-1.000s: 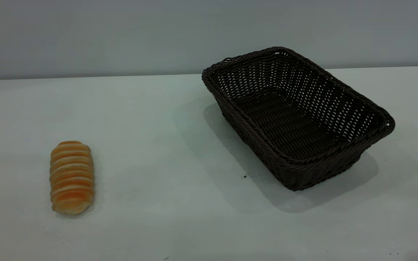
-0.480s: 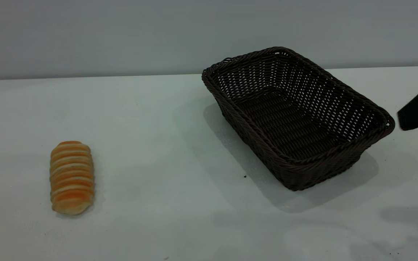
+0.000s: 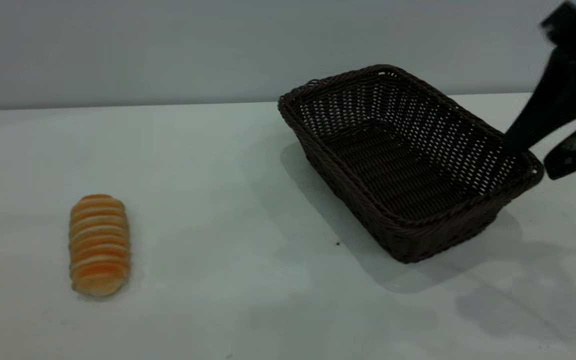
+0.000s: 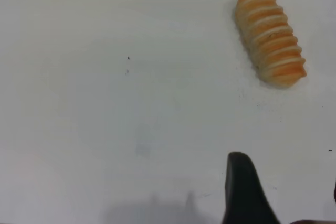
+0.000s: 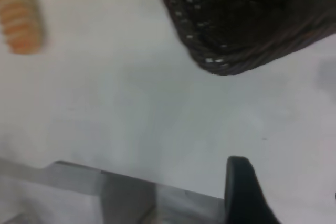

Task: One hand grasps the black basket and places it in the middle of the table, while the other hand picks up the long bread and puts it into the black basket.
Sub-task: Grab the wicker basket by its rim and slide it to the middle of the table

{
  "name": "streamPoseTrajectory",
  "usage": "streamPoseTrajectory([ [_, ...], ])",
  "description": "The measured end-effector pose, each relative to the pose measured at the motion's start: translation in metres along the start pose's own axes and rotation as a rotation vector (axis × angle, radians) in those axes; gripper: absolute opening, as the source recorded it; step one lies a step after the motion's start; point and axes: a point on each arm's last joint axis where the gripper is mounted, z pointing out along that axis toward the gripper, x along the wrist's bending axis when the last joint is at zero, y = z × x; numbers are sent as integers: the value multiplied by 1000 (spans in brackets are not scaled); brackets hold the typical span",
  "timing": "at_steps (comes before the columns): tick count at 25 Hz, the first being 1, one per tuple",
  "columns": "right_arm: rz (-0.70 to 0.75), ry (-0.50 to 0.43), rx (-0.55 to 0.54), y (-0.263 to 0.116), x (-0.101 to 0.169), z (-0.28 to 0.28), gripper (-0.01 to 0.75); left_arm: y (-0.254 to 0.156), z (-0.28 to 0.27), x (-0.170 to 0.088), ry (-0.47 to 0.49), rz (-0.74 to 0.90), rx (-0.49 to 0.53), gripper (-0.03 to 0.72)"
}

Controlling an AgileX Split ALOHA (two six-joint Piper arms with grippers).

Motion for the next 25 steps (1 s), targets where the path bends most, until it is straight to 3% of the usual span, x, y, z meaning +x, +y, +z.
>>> streamPoseTrajectory([
  [5,148,-100,22,19,-6,21,432,0,0,0,0,0,0,447],
  [25,522,-137,-114,42,-46,93,431,-1,0,0,1,0,8,447],
])
